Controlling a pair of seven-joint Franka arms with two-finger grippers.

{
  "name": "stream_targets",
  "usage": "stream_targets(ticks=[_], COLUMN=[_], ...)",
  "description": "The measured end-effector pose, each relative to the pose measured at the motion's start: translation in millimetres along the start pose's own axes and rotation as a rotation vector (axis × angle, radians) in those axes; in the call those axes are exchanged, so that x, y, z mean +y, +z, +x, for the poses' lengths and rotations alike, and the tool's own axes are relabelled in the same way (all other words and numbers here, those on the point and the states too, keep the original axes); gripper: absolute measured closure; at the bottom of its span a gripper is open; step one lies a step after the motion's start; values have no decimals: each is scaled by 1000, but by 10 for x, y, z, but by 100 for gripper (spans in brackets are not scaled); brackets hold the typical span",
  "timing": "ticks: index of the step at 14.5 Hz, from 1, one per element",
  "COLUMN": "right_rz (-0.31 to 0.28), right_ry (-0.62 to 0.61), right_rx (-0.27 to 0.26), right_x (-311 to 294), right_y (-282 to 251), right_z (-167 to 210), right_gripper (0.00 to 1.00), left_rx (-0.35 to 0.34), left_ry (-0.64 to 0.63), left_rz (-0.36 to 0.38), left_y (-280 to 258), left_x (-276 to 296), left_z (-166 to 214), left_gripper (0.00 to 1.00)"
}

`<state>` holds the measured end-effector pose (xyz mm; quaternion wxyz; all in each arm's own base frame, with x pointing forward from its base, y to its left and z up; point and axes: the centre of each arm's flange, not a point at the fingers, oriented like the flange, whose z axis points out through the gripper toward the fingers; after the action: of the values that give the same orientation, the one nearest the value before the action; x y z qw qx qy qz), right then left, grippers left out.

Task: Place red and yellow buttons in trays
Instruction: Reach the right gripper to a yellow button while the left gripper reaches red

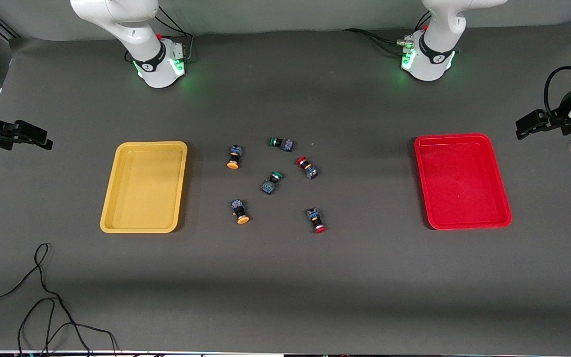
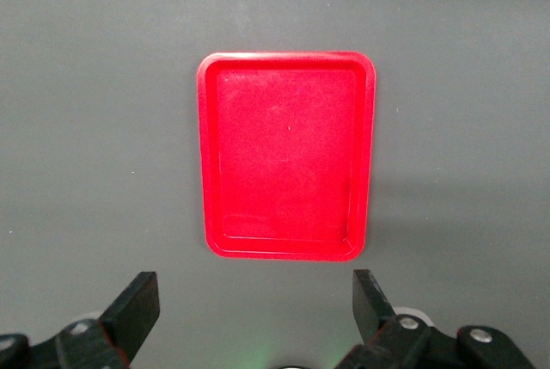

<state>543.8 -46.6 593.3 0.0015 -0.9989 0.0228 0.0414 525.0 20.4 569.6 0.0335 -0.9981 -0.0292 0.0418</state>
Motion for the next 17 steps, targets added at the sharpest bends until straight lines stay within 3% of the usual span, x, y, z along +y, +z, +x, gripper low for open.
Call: stream_targets(ticks=[6, 9, 11, 17], right_rz=[0, -4, -8, -2], right_ry=[-11, -38, -23, 71], right_rx=[-12, -54, -43, 36], right_x=[-54, -441, -816, -2227], right_y=[42, 293, 534, 1329], right_z=[0, -10, -50, -921], right_gripper=[0, 0, 0, 0], left_rx=[-3, -4, -9, -65], left_ry=[16, 12, 6, 20], left_rz=[2, 2, 1, 2], left_y=[18, 21, 38, 308], left_x=[82, 63, 29, 41], left_z=[15, 16, 21, 146], left_gripper=[0, 0, 0, 0])
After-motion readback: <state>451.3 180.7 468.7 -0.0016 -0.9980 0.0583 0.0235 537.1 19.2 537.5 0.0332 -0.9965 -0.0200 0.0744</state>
